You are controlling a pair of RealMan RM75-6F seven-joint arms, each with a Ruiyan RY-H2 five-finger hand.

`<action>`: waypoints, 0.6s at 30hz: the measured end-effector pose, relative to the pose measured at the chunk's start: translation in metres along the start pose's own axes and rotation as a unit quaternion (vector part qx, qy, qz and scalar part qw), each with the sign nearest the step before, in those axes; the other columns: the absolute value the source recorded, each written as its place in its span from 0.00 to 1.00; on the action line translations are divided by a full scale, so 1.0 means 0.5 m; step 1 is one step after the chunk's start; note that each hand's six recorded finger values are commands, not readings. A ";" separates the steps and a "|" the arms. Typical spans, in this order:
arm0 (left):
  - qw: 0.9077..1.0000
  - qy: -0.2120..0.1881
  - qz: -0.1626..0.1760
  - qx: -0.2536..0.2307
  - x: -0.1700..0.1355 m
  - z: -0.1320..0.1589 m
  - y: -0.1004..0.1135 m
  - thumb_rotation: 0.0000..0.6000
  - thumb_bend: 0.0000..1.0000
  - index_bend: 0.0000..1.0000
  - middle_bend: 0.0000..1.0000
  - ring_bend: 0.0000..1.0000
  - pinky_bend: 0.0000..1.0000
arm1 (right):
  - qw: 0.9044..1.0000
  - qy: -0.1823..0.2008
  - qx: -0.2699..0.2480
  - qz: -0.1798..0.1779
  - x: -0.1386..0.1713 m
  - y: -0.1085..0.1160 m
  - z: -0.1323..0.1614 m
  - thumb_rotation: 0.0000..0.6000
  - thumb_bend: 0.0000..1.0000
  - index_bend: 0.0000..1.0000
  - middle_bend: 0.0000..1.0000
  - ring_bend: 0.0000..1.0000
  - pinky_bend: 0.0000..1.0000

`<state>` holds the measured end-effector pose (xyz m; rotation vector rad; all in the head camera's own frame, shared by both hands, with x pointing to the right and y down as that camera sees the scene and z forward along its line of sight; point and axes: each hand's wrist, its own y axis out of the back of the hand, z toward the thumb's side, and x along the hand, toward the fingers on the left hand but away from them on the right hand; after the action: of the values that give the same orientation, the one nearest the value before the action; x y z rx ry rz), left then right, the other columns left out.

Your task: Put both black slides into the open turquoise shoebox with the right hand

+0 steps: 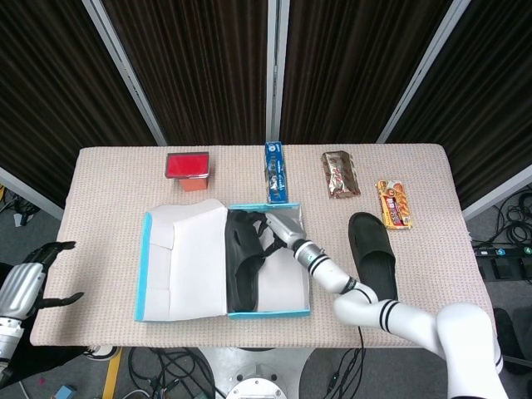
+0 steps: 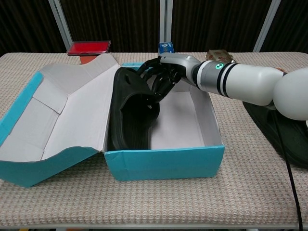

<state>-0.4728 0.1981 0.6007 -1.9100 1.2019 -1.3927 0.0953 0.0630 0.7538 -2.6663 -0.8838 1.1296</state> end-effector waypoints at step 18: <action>1.000 -0.004 0.000 -0.002 0.006 0.017 -0.001 1.00 0.04 0.18 0.22 0.12 0.18 | 0.999 0.041 0.006 -0.006 0.066 0.062 0.051 1.00 0.00 0.00 0.13 0.00 0.19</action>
<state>-0.4644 0.1948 0.5994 -1.9165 1.2009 -1.3823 0.1109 0.0527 0.7052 -2.6718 -0.8745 1.0131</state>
